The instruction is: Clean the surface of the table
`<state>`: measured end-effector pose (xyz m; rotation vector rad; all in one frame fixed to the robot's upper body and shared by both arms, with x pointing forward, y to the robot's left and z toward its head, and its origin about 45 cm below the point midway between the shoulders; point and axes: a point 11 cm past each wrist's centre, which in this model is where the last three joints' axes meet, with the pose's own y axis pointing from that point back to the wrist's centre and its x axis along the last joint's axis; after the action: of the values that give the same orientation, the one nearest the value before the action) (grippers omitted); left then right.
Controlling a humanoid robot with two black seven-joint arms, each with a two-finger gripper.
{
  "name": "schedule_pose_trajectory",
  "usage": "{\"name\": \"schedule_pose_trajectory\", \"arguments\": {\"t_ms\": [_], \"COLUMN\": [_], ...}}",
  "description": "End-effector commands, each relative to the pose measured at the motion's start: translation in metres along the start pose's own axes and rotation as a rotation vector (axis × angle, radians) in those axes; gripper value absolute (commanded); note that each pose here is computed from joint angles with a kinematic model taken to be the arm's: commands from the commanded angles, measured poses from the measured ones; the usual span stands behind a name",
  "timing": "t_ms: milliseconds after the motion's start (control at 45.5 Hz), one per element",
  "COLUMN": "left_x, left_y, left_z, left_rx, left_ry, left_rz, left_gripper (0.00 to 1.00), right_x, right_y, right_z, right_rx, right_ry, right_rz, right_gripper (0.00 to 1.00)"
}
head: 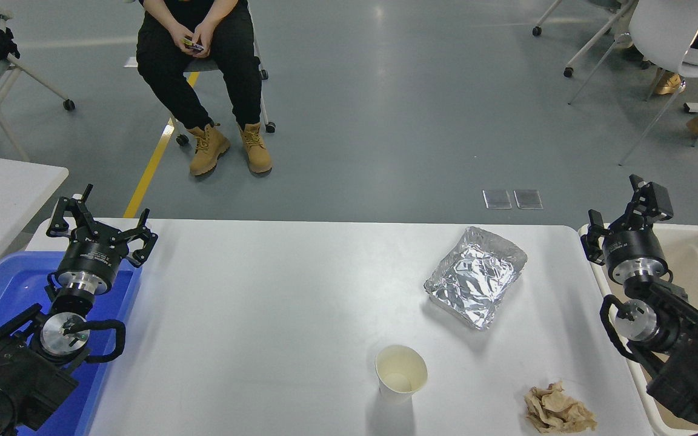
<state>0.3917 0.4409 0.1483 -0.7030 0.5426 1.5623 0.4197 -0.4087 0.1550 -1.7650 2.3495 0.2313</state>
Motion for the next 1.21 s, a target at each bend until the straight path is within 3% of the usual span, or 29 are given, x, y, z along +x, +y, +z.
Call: {"name": "schedule_pose_trajectory", "arguments": {"t_ms": [0,286,505,945,1187], "left_x": [0.000,0.000,0.000,-0.001,0.000], "left_y": [0.000,0.000,0.000,-0.001,0.000], "left_z": [0.000,0.000,0.000,0.000,0.000], "left_rx": [0.000,0.000,0.000,-0.001,0.000], "left_ry": [0.001,0.000,0.001,0.001,0.000], "left_rz": [-0.001,0.001,-0.002,-0.002,-0.001], "left_gripper": [1.00,1.00,1.00,1.00,1.00], "right_x": [-0.006,-0.034,-0.039,-0.107,-0.158], "right_y": [-0.003,-0.020,-0.037,-0.059,-0.058], "right_z": [-0.003,-0.024,-0.060,-0.116,-0.140], "right_rx": [0.007,0.032,0.053,0.085,0.056], "right_ry": [-0.003,0.097,0.321,0.694,0.881], "right_rz": [-0.010,-0.118,-0.238,-0.558,-0.826], "right_gripper": [0.98,0.98,0.98,0.98,0.98]}}
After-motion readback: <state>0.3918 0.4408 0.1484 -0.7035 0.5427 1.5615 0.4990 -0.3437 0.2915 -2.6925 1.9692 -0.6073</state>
